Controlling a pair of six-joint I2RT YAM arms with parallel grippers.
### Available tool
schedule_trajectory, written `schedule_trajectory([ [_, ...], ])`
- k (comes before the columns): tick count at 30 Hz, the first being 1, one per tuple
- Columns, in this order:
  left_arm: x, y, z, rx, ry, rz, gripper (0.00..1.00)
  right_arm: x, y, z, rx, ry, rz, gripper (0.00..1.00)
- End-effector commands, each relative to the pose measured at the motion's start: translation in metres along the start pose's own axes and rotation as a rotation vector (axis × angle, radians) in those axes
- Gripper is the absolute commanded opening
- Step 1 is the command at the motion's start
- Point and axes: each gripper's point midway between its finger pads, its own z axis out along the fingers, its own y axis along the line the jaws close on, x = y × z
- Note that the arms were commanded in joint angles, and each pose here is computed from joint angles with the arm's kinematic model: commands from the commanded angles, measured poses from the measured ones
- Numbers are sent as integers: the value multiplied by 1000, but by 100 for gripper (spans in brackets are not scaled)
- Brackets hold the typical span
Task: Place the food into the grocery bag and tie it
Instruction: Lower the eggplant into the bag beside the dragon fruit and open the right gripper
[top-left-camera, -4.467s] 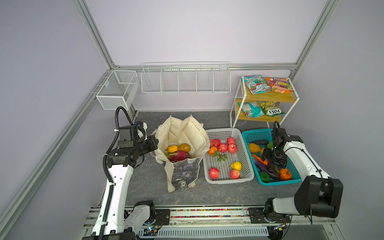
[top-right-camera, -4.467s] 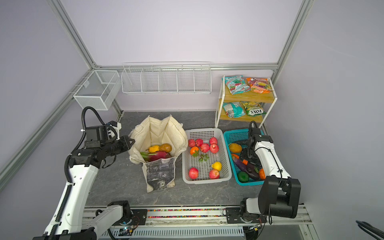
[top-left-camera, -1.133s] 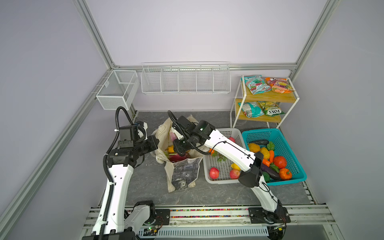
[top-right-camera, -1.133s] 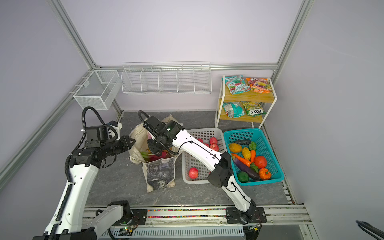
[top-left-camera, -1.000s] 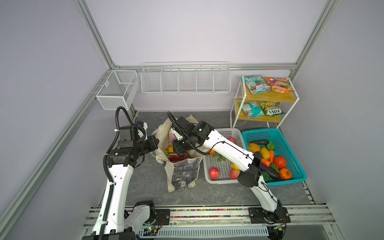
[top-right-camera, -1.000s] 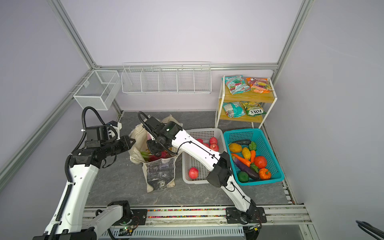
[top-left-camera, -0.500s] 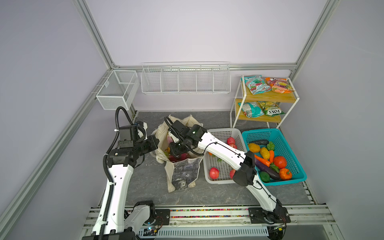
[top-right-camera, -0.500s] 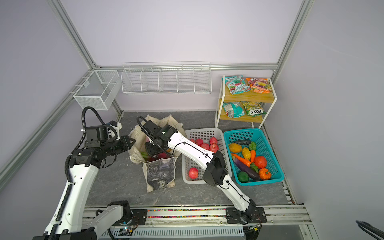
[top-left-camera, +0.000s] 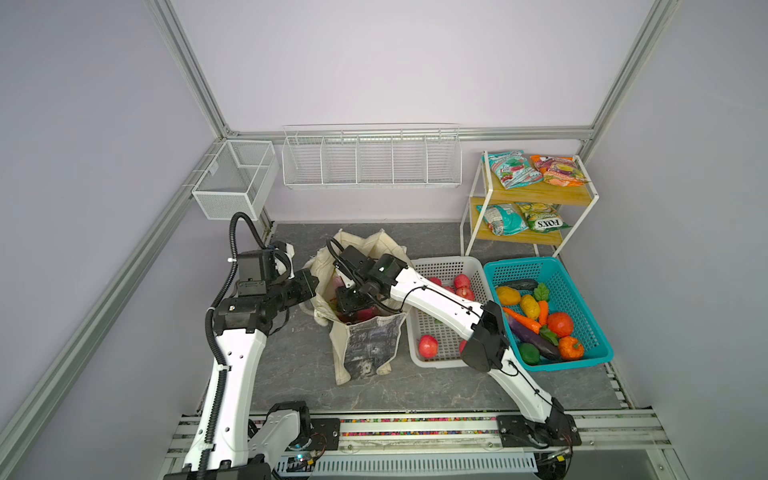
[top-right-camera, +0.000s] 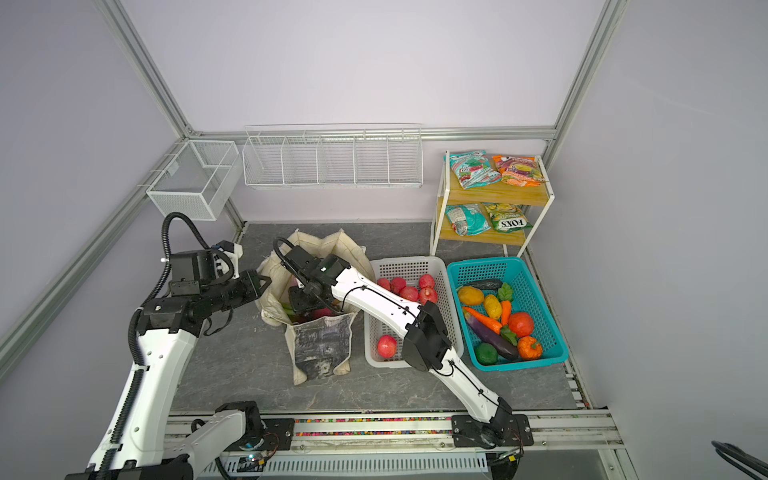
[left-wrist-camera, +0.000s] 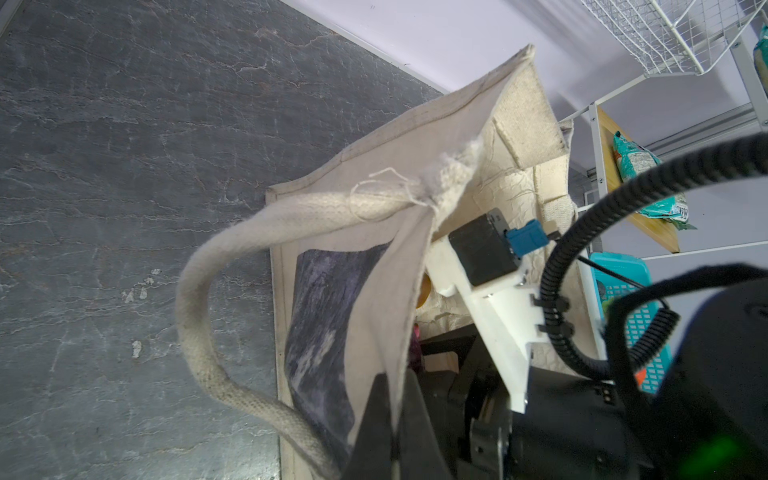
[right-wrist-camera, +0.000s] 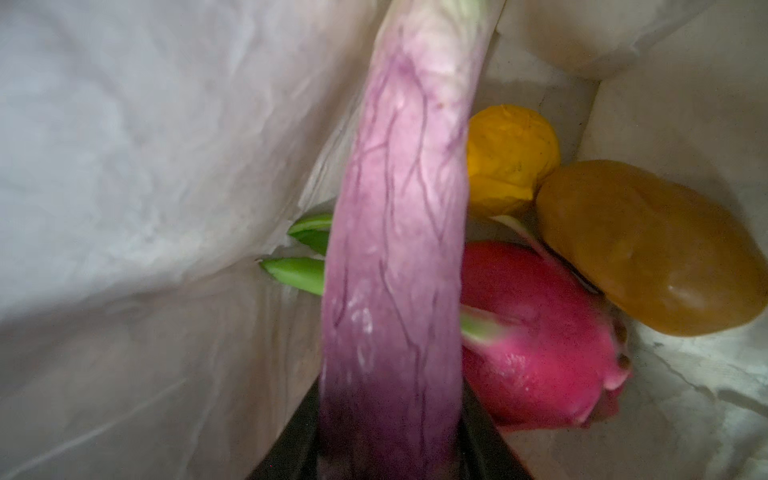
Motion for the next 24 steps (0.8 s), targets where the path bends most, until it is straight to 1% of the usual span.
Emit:
schedule_trajectory([
  [1, -16, -17, -14, 50, -71, 33, 0, 11, -8, 24, 27, 36, 22, 32],
  [10, -17, -17, -14, 49, -72, 37, 0, 16, -23, 42, 79, 57, 31, 39],
  [16, -17, -17, -14, 47, -71, 40, 0, 19, -32, 48, 108, 67, 33, 47],
  [19, -17, -17, -13, 48, -70, 38, 0, 20, -33, 49, 114, 71, 33, 56],
  [22, -16, -16, -11, 48, -67, 34, 0, 19, -35, 47, 114, 72, 35, 63],
  [24, -15, -15, -9, 48, -62, 32, 0, 19, -34, 46, 110, 72, 33, 70],
])
